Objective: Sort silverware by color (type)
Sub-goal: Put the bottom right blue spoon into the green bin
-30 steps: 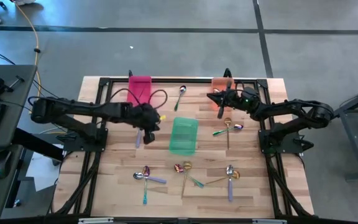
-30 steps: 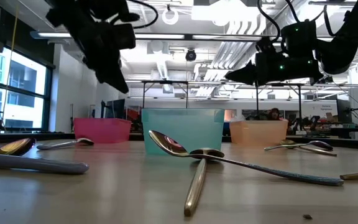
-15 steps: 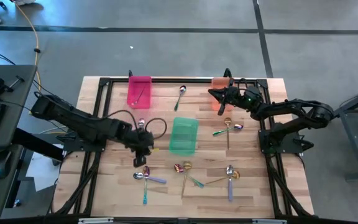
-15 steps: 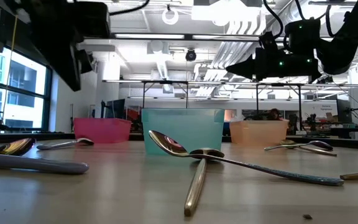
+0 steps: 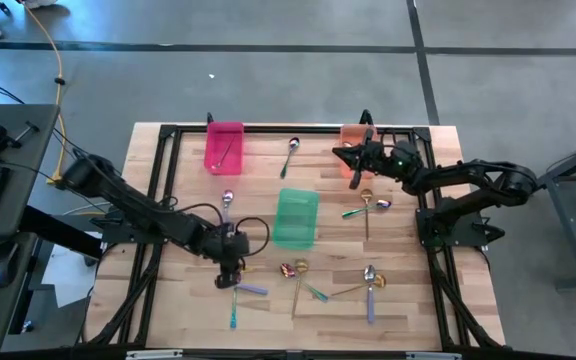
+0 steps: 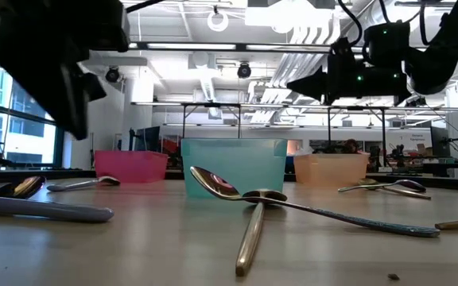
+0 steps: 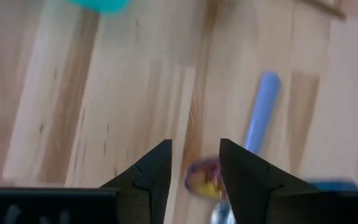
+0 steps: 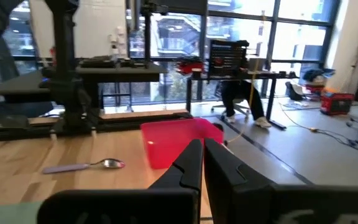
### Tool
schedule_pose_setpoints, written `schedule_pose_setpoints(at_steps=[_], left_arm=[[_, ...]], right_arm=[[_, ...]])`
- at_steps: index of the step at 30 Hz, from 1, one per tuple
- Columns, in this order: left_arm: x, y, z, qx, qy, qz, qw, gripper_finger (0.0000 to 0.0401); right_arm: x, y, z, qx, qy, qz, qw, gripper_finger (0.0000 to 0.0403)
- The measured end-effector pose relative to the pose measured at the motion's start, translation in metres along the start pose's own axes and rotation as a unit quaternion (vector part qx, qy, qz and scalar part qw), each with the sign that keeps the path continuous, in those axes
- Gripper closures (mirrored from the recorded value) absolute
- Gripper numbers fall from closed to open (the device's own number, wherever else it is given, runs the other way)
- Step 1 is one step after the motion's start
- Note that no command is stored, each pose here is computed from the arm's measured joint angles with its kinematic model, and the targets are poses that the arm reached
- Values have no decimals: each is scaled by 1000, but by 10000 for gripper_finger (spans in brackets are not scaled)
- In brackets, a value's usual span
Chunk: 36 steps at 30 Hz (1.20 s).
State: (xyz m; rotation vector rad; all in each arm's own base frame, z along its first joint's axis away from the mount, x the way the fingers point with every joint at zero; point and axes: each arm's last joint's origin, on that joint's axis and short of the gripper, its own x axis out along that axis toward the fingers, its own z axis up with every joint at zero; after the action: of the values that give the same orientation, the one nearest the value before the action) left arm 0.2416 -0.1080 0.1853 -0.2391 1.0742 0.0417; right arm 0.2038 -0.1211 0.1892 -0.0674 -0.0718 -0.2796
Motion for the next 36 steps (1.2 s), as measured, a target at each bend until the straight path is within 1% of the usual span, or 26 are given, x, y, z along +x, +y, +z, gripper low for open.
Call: schedule_pose_setpoints(at_steps=[2, 5, 8, 11, 14, 17, 20, 23, 26, 29, 33, 36], left_arm=[[3, 2, 5, -10, -18, 2, 1000, 275], [6, 6, 15, -43, -47, -9, 998, 275], [7, 10, 27, -87, -62, -53, 993, 275], [14, 15, 36, -158, -48, -107, 981, 274], [25, 14, 43, -210, -44, -151, 965, 272], [39, 12, 46, -252, -37, -174, 951, 262], [54, 12, 43, -294, -21, -164, 941, 245], [64, 13, 39, -318, -15, -144, 937, 225], [71, 12, 41, -326, -27, -150, 933, 208], [77, 14, 43, -336, -44, -141, 930, 198], [84, 19, 42, -344, -49, -117, 930, 196], [88, 21, 42, -337, -63, -106, 933, 200]], right_arm=[[1, 3, 1, -1, -2, 7, 1000, 403], [2, 9, 1, 0, -5, 17, 1000, 403], [4, 15, 1, 1, -5, 19, 1000, 403], [5, 22, 1, 3, -3, 24, 1000, 403], [6, 28, 1, -5, -4, 35, 999, 403], [6, 31, 2, -8, -6, 40, 999, 403], [7, 32, 2, -8, -6, 43, 999, 403], [7, 33, 2, -7, -6, 45, 999, 403], [7, 34, 2, -8, -6, 46, 999, 403], [7, 34, 2, -8, -7, 46, 999, 403], [7, 34, 3, -9, -10, 46, 999, 403], [7, 34, 3, -9, -10, 46, 999, 403]])
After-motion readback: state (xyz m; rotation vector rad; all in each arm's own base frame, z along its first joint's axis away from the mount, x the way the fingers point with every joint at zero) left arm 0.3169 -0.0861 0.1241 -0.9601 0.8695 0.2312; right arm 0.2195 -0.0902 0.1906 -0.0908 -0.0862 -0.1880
